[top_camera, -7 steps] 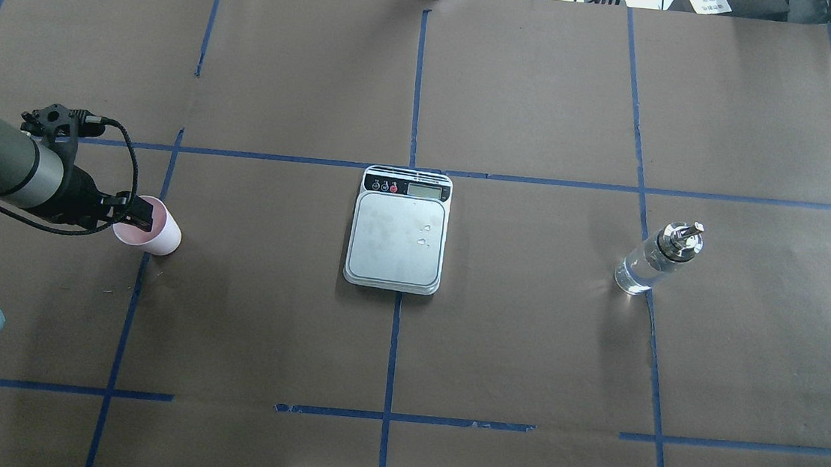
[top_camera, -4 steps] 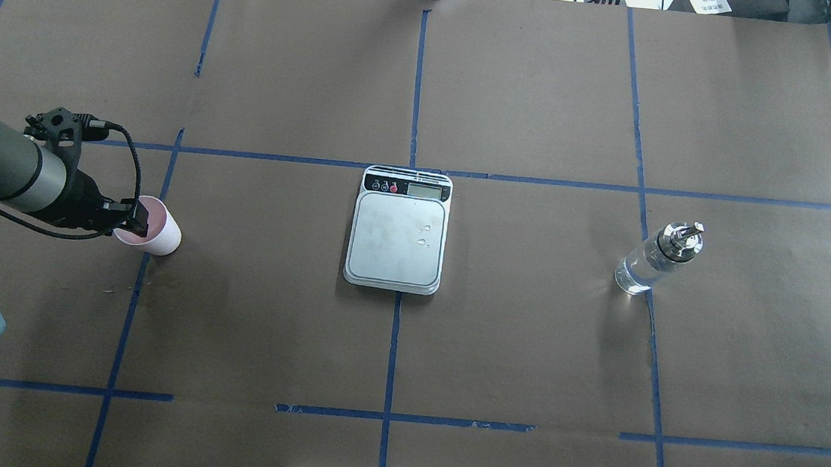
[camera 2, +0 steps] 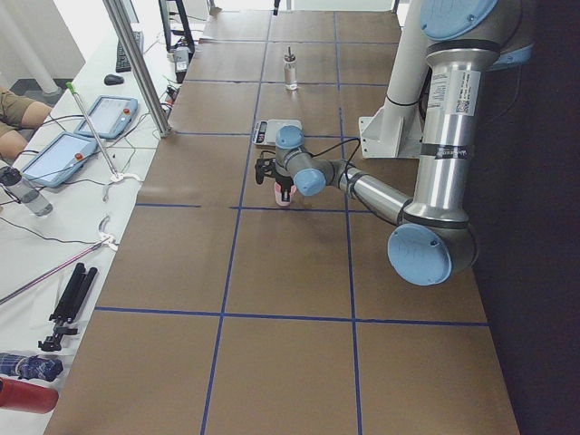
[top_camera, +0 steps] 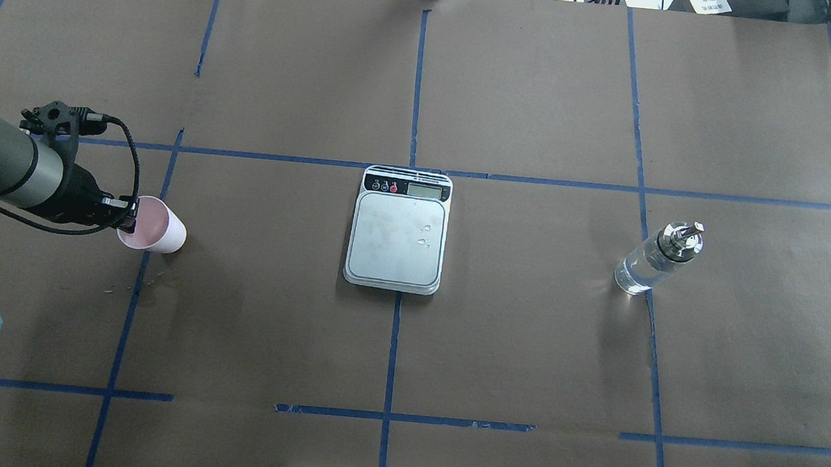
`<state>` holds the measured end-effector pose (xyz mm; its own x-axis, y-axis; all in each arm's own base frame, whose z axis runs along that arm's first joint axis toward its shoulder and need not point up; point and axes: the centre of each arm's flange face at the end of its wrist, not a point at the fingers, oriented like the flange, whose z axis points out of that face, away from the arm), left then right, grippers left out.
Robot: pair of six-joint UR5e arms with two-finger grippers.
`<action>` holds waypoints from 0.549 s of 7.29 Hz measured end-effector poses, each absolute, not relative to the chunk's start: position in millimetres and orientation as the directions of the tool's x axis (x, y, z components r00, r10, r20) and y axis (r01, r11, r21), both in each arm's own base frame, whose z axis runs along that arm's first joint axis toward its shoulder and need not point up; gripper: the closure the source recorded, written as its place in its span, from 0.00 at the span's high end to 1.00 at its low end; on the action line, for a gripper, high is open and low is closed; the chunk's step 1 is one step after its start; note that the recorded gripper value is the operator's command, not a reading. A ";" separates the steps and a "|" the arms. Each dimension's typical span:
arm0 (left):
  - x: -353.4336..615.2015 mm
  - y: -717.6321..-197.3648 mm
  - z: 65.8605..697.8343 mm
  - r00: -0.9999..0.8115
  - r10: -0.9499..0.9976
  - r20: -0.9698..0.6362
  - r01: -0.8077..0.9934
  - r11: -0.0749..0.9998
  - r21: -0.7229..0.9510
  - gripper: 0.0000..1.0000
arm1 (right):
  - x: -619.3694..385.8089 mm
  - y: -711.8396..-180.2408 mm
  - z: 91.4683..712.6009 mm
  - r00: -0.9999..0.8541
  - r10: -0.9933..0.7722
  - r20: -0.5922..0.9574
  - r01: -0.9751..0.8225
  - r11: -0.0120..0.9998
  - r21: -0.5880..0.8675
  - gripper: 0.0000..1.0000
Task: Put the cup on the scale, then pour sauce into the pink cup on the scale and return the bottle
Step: 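Carry the pink cup onto the scale while the right gripper reaches for the dispenser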
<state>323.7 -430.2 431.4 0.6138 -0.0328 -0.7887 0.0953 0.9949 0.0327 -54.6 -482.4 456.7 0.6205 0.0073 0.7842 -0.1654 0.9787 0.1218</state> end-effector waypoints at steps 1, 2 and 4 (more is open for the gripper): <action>316.6 -432.8 411.7 0.620 -0.047 -0.783 0.106 0.994 0.024 0.00 | -60.0 -468.5 450.6 0.627 0.007 0.779 -0.166 0.978 0.124 1.00; 316.2 -441.2 374.2 0.632 -0.065 -0.772 0.116 0.993 0.011 0.00 | -65.7 -452.4 441.3 0.626 0.010 0.780 -0.168 0.978 0.122 1.00; 325.8 -464.4 287.5 0.652 -0.098 -0.752 0.132 0.991 -0.015 0.00 | -82.7 -420.2 420.2 0.618 0.039 0.785 -0.181 0.979 0.094 1.00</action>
